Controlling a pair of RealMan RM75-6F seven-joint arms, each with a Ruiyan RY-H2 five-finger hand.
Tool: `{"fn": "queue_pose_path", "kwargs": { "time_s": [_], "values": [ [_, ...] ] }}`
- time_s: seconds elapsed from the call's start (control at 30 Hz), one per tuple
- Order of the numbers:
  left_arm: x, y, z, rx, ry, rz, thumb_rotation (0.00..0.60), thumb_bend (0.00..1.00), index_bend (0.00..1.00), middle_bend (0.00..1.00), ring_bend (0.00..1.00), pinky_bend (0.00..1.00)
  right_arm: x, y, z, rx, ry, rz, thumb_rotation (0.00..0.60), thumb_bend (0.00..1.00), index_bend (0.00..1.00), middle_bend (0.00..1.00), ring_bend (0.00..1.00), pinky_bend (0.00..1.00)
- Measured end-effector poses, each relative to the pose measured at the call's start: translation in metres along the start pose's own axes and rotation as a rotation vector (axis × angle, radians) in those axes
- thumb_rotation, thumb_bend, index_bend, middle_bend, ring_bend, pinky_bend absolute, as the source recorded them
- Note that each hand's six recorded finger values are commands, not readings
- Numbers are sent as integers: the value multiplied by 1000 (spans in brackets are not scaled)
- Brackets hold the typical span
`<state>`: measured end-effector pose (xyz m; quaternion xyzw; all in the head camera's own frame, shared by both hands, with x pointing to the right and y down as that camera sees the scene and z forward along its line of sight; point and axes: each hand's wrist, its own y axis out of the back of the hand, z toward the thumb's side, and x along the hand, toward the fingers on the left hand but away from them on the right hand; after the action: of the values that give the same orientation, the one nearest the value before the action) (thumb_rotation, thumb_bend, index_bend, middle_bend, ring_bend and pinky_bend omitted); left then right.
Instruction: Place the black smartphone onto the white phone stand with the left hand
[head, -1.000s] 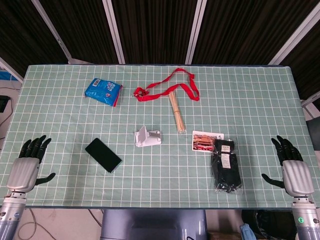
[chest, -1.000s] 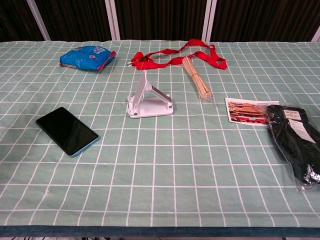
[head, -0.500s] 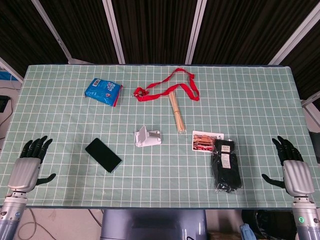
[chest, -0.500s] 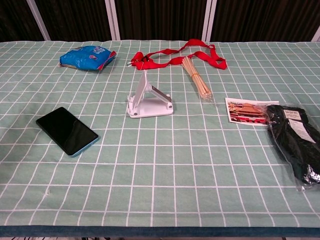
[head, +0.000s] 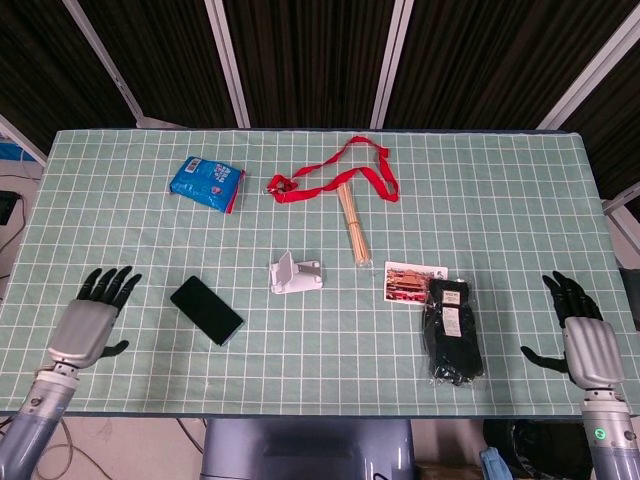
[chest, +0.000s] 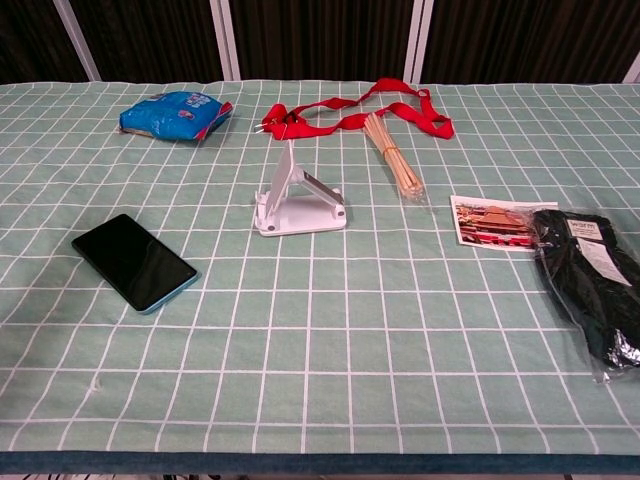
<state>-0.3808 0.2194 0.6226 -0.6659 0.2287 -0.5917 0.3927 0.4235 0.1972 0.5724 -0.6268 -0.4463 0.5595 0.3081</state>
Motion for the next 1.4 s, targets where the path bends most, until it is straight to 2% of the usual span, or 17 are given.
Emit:
{"fn": "queue_pose_path", "kwargs": {
  "time_s": [0.23, 0.5, 0.7, 1.03, 1.4],
  "values": [
    [35, -1, 26, 93, -96, -111, 600, 114, 0, 2, 0, 0, -1, 1, 0, -17, -8, 0, 600, 91, 0, 0, 0, 150],
    [67, -4, 58, 171, -176, -188, 600, 149, 45, 77, 0, 0, -2, 0, -1, -39, -15, 6, 600, 91, 0, 0, 0, 150],
    [82, -10, 77, 198, -211, -227, 600, 166, 82, 136, 0, 0, -2, 0, -2, -52, -18, 11, 600, 92, 0, 0, 0, 150],
    [94, -20, 97, 227, -250, -275, 600, 167, 193, 154, 0, 0, -2, 1, -2, -66, -23, 15, 600, 92, 0, 0, 0, 150],
    [99, -26, 108, 248, -271, -302, 600, 167, 200, 186, 0, 0, -3, 1, -2, -76, -25, 14, 600, 93, 0, 0, 0, 150]
  ]
}}
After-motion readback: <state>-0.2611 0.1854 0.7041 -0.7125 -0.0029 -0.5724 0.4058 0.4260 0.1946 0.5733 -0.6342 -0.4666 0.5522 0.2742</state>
